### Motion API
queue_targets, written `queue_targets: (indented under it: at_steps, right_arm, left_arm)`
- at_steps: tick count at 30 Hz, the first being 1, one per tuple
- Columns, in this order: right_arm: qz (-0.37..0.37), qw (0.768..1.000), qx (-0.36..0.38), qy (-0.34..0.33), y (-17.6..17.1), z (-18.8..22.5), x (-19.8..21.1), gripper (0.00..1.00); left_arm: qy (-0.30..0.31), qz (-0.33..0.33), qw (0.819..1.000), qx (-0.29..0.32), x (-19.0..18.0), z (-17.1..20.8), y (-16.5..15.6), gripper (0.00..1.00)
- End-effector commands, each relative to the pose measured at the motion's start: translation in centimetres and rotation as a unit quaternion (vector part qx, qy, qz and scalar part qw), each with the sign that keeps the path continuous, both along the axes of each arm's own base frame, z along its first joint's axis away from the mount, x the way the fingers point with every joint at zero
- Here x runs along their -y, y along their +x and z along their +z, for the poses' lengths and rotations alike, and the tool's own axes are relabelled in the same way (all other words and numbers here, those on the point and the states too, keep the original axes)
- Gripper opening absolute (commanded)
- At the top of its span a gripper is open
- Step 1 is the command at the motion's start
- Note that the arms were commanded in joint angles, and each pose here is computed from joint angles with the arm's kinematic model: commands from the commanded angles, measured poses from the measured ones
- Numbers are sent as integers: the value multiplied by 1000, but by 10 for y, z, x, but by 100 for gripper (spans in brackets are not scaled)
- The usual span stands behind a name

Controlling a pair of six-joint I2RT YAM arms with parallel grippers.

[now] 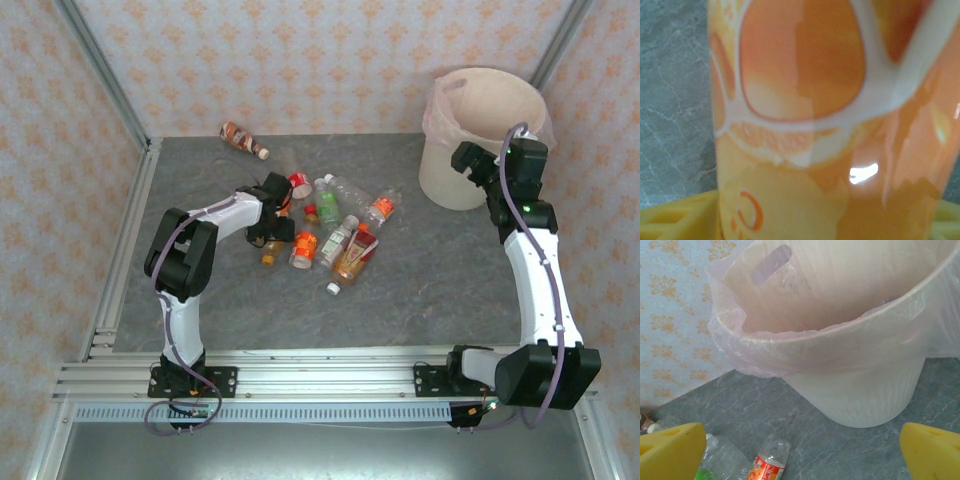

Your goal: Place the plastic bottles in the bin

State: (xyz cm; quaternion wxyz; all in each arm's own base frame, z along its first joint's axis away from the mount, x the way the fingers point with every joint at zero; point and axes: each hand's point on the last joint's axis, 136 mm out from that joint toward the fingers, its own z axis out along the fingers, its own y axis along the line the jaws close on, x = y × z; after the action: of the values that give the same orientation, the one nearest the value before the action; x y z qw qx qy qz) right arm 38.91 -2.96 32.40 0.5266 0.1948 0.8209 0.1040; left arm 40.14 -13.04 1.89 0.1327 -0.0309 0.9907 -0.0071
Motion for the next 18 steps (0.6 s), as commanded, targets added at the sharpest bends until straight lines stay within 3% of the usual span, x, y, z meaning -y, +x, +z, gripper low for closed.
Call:
queue_targets:
  at_steps: [1, 9, 18]
  right_arm:
    - [27, 999, 19, 26, -2, 17, -13, 99]
    - [35, 996, 38, 68, 6, 15, -19, 99]
    - [58, 989, 29, 130, 17, 5, -28, 100]
  left_arm:
    - [-2, -5, 1000, 25, -3, 2, 1, 72]
    - [11, 6, 999, 41, -13, -3, -6, 58]
    - [0, 24, 995, 95, -17, 40, -6, 45]
